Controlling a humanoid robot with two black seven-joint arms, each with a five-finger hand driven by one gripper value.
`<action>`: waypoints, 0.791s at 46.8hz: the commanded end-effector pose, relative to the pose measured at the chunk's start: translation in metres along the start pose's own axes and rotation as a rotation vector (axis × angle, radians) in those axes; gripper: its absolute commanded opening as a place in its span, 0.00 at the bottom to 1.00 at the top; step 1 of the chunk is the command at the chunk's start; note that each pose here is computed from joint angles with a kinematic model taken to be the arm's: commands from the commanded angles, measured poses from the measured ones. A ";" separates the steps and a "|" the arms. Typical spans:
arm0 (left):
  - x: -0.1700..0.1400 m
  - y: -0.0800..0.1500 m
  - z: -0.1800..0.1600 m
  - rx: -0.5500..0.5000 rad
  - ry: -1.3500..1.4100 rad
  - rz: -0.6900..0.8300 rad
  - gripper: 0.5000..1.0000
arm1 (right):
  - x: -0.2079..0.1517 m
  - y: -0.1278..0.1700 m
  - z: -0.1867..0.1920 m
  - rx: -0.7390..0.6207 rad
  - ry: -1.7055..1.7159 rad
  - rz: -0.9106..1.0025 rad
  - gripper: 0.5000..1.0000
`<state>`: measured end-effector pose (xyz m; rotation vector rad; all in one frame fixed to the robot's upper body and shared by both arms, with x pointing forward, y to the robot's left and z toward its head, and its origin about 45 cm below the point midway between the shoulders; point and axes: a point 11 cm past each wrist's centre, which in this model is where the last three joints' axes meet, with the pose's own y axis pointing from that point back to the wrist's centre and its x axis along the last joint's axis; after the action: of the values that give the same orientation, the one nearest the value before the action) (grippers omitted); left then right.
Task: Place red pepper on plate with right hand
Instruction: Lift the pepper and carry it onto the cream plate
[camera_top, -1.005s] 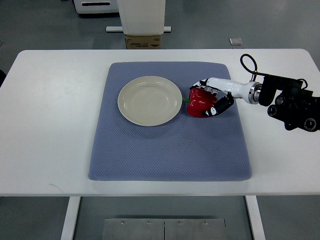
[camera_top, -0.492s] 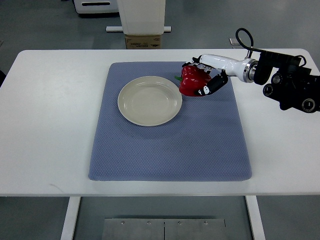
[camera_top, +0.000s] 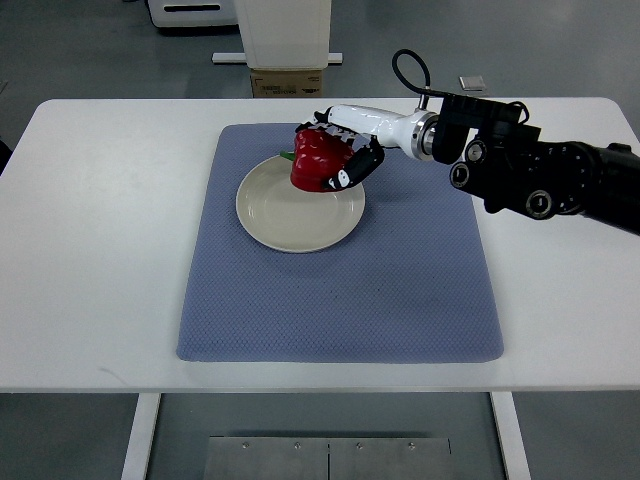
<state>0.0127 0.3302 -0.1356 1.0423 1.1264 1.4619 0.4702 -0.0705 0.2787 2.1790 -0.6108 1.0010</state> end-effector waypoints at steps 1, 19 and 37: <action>0.000 0.000 0.000 -0.001 0.000 0.000 1.00 | -0.006 -0.009 -0.012 0.015 0.005 -0.010 0.00; 0.000 0.000 0.000 0.001 -0.001 0.000 1.00 | -0.017 -0.020 -0.008 -0.008 -0.007 -0.003 0.00; 0.000 0.000 0.000 -0.001 0.000 0.000 1.00 | -0.037 -0.021 -0.003 0.011 -0.079 -0.018 0.00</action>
<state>0.0128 0.3302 -0.1356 1.0419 1.1258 1.4616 0.4616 -0.0480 0.2476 2.2341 -0.6225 0.9281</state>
